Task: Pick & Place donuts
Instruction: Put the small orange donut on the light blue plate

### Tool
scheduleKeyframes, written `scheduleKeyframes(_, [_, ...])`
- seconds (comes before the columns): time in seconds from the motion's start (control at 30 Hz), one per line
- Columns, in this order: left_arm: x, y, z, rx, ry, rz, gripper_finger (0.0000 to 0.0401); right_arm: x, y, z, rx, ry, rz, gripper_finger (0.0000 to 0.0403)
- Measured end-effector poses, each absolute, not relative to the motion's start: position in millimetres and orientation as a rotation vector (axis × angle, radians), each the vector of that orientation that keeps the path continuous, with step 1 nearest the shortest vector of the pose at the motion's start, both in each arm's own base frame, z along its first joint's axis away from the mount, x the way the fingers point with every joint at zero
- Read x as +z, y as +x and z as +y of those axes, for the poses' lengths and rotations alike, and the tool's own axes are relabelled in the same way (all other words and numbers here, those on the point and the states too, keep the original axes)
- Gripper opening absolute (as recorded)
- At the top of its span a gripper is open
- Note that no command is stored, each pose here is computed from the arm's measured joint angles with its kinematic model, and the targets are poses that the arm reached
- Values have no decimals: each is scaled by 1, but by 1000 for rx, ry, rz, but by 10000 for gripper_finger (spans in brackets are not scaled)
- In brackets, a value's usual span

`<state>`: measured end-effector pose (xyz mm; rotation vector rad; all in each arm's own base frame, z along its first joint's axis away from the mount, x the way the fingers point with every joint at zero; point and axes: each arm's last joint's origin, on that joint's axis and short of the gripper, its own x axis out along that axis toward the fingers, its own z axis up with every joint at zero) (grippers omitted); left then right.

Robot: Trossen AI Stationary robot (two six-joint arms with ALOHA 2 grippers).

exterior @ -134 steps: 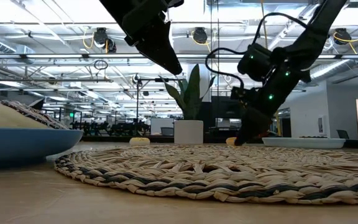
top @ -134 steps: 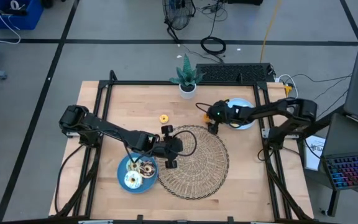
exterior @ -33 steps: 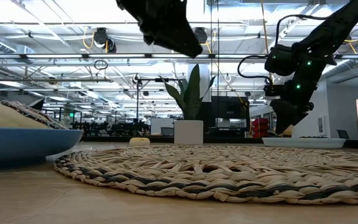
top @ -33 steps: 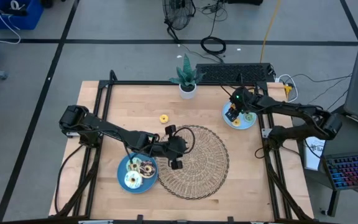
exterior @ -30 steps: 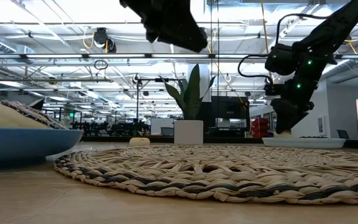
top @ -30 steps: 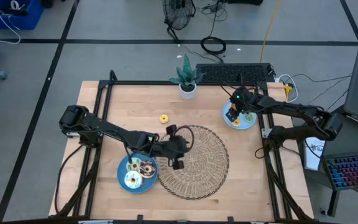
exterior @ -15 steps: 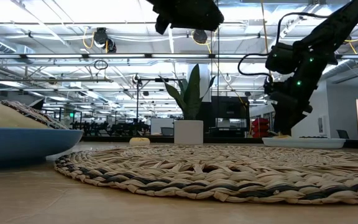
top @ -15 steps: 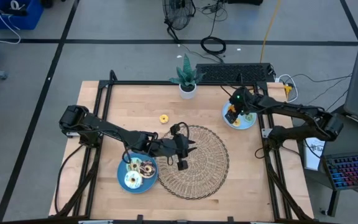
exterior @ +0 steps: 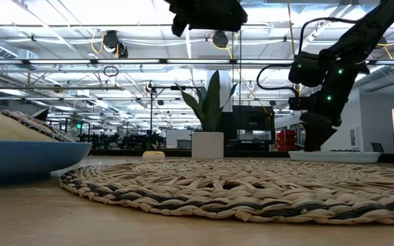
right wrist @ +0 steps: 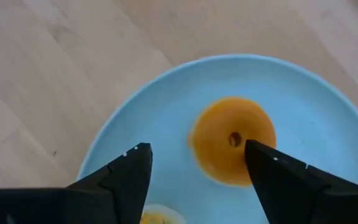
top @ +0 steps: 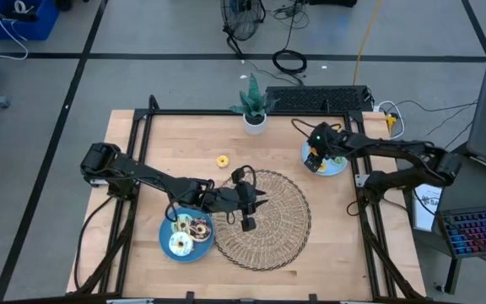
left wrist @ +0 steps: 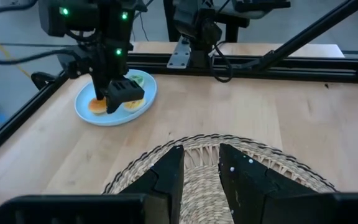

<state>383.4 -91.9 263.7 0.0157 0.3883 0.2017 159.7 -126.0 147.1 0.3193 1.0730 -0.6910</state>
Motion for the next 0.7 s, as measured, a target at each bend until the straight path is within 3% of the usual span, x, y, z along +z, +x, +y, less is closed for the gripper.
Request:
scheduleKeyframes(0.27, [264,383,-92,202,16,388,106,145,162,-128,-697,308,1069,195])
scheduleKeyframes(0.7, [264,383,-92,202,16,389,106,145,160,-130,-751,211,1112,10])
